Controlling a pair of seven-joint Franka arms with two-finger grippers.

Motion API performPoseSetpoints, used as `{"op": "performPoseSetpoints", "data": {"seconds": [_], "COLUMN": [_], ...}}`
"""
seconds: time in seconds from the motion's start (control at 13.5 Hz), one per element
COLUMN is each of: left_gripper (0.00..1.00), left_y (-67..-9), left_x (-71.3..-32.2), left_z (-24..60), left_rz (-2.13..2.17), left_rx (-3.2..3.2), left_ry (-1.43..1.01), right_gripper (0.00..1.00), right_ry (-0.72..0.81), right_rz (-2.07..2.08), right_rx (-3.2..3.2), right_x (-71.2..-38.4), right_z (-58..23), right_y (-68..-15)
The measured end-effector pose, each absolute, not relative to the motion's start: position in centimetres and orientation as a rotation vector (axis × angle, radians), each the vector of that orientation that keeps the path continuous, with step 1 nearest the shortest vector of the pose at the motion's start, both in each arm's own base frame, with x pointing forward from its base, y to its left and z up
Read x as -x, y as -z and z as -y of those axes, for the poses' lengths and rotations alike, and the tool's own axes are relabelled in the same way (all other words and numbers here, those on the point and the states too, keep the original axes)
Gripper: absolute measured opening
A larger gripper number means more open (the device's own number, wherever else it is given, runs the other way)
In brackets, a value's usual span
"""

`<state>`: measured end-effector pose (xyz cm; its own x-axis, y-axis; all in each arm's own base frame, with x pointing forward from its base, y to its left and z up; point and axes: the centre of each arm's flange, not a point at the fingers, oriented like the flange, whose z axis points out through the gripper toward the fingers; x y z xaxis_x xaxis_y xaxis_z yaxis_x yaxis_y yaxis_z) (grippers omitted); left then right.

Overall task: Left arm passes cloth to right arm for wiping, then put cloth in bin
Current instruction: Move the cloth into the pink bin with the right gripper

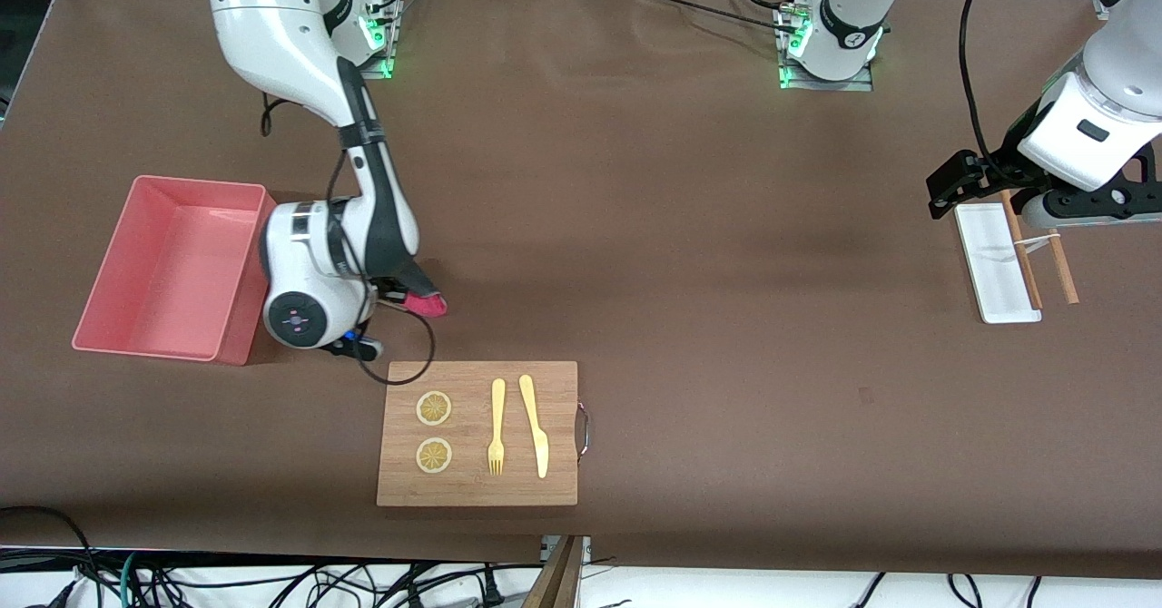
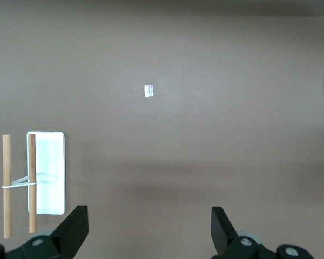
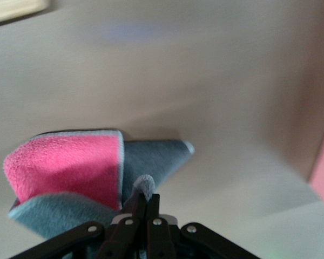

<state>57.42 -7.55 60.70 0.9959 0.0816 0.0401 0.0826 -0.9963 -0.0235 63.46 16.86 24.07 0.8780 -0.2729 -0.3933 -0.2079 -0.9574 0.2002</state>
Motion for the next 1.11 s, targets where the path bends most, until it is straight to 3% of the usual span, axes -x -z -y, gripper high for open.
{"op": "performPoseSetpoints", "data": {"seconds": [0.3,0.74,1.11], "left_gripper": [1.0,1.0,1.0], "left_y": [-60.3,-60.8,-61.0], "left_x": [-57.7,-57.7,-57.6], "left_z": [7.2,7.7,8.2], "left_rz": [0.137,0.125,0.11], "left_rx": [3.113,3.115,3.117], "left_ry": [0.051,0.065,0.071], "right_gripper": [0.02,0.02,0.02], "right_ry": [0.689,0.719,0.746], "right_rz": [0.298,0.106,-0.106], "right_rx": [-2.938,-2.998,-2.946], "right_x": [-63.7,-62.1,-60.8], "right_z": [-12.8,0.6,12.5], "right_y": [-31.9,-46.7,-48.3]}}
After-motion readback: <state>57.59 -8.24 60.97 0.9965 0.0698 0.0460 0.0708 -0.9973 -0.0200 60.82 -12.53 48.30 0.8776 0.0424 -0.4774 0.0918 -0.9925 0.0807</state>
